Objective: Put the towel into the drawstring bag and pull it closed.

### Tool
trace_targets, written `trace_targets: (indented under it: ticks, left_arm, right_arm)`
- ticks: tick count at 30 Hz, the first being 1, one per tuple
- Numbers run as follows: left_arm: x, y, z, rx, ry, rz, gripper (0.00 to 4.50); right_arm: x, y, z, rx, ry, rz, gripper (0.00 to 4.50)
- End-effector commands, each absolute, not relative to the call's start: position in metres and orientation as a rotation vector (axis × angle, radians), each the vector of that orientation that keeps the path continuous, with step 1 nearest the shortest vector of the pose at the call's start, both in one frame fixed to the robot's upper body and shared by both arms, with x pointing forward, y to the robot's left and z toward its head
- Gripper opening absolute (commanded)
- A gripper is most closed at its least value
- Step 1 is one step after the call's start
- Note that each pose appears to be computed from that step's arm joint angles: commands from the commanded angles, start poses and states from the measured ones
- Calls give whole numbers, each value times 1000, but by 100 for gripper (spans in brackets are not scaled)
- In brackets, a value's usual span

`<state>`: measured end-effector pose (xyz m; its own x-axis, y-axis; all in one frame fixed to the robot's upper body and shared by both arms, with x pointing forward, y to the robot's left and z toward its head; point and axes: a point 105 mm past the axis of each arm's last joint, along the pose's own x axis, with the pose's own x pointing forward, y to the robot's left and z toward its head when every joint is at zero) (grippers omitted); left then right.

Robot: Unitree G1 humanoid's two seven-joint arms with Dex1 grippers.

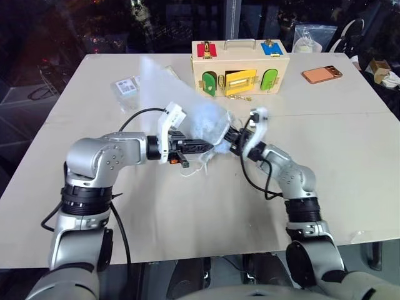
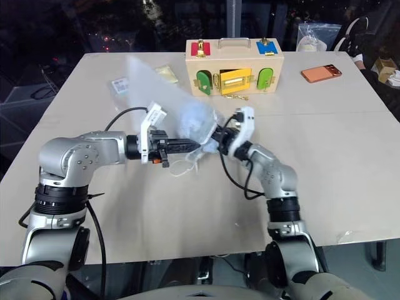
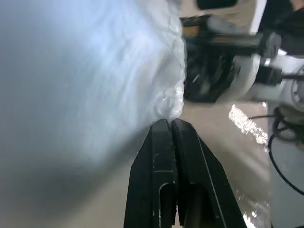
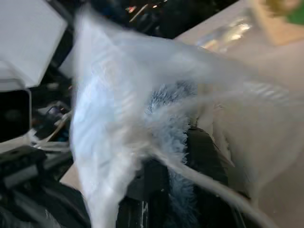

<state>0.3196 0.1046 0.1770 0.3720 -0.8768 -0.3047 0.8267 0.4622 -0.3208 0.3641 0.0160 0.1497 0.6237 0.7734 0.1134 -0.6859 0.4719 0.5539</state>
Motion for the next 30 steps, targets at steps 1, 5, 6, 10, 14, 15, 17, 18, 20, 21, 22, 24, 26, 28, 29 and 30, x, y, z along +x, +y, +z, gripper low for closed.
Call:
trace_targets:
  ticks: [1, 5, 6, 10, 14, 15, 17, 18, 20, 21, 22, 24, 26, 28, 29, 30]
  left_arm:
    - [327, 100, 189, -126, 406, -1084, 0]
    - [334, 111, 190, -154, 410, -1037, 0]
    - [335, 113, 190, -161, 413, -1028, 0]
    - [338, 119, 190, -173, 421, -1010, 0]
    - [338, 117, 190, -170, 425, -1021, 0]
    - [338, 115, 190, -167, 425, -1027, 0]
    - [337, 111, 190, -165, 423, -1039, 0]
    - [337, 109, 190, -164, 420, -1043, 0]
    - [336, 107, 189, -165, 422, -1052, 0]
    - [334, 105, 186, -159, 432, -1065, 0]
    - [332, 104, 185, -154, 441, -1076, 0]
    - [328, 102, 183, -146, 452, -1093, 0]
    - [331, 105, 183, -118, 428, -1074, 0]
    - [338, 111, 187, -126, 411, -1041, 0]
    - [341, 115, 189, -123, 399, -1026, 0]
    - [344, 119, 191, -120, 391, -1015, 0]
  right_arm:
    - [372, 22, 129, 484, 164, 812, 2]
    - [360, 8, 128, 482, 119, 813, 181]
    - [356, 3, 130, 470, 111, 822, 210]
    - [335, -13, 137, 376, 105, 889, 210]
    - [333, -14, 132, 288, 132, 907, 210]
    - [336, -10, 126, 249, 149, 899, 210]
    - [348, 3, 113, 161, 182, 875, 158]
    - [351, 12, 112, 139, 176, 888, 126]
    - [356, 29, 117, 149, 144, 924, 18]
    - [359, 39, 125, 197, 113, 946, 4]
    - [360, 47, 132, 244, 85, 972, 4]
    - [358, 57, 140, 281, 31, 1027, 4]
    - [358, 53, 139, 221, -6, 1016, 4]
    - [355, 39, 137, 152, -27, 1011, 4]
    - [354, 22, 135, 102, -26, 971, 4]
    - [350, 11, 136, 49, -40, 958, 73]
